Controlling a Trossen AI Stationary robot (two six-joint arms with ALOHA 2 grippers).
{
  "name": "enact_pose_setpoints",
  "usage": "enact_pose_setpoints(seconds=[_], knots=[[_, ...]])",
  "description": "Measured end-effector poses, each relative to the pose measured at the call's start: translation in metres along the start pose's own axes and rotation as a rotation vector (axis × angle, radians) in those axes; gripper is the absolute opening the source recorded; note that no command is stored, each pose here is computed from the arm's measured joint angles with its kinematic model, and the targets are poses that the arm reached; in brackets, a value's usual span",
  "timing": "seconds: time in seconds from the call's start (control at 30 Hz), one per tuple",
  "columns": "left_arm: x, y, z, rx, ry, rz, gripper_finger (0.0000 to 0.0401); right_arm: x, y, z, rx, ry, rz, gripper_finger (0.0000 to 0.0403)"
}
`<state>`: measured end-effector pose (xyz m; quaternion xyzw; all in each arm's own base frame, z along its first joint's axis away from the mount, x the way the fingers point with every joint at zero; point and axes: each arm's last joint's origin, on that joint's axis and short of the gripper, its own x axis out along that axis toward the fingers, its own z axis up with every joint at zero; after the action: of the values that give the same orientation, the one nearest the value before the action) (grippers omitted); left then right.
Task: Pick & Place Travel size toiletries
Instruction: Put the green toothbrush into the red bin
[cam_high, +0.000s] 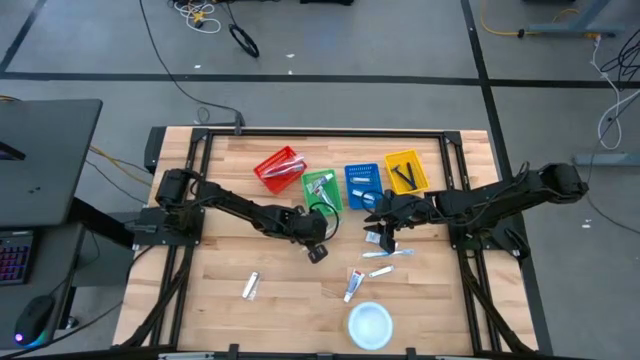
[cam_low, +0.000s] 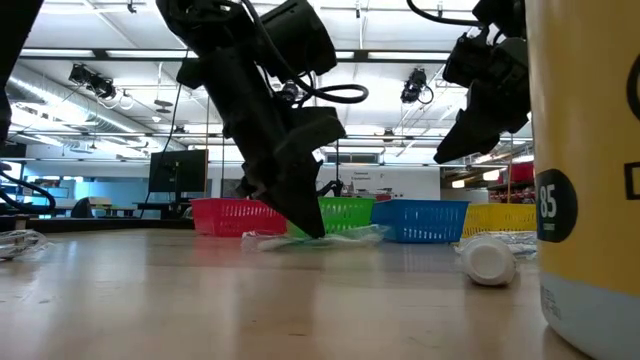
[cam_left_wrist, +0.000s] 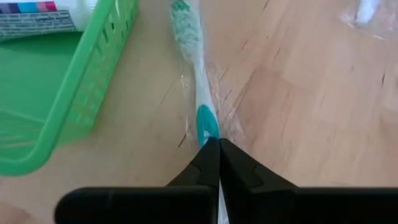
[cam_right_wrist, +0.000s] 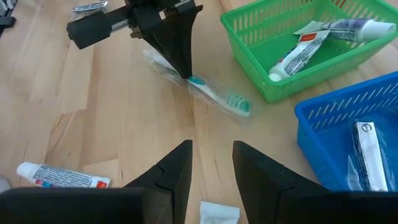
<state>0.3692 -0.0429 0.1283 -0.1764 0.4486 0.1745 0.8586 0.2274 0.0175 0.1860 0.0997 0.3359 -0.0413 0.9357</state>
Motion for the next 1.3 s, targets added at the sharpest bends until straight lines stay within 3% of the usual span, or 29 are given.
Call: enact_pose_setpoints(seconds=[0.2, 0.5, 0.8, 0.93, 1.13, 1.3], knots=[[-0.014, -0.003, -0.001, 0.054, 0.021, -0.032, 0.0004, 0.0, 0.0, 0.0, 0.0, 0.0, 0.0, 0.0124], [-0.063, 0.007, 0.004, 0.055, 0.069, 0.013, 0.0004, 0.0, 0.0, 0.0, 0.001, 0.0, 0.0, 0.0124], [-0.141, 0.04, 0.004, -0.007, 0.019, 0.244, 0.0003, 0.0, 0.0, 0.0, 0.008, 0.001, 0.0, 0.0124], [-0.164, 0.047, 0.007, -0.026, -0.042, 0.239, 0.0003, 0.0, 0.0, 0.0, 0.008, 0.001, 0.0, 0.0124], [-0.139, 0.039, 0.002, 0.085, -0.05, 0.109, 0.0034, 0.0, 0.0, 0.0, 0.008, 0.001, 0.0, 0.0124], [-0.098, 0.036, -0.02, 0.214, 0.085, 0.046, 0.0082, 0.0, 0.0, 0.0, 0.008, 0.003, 0.0, 0.0124]])
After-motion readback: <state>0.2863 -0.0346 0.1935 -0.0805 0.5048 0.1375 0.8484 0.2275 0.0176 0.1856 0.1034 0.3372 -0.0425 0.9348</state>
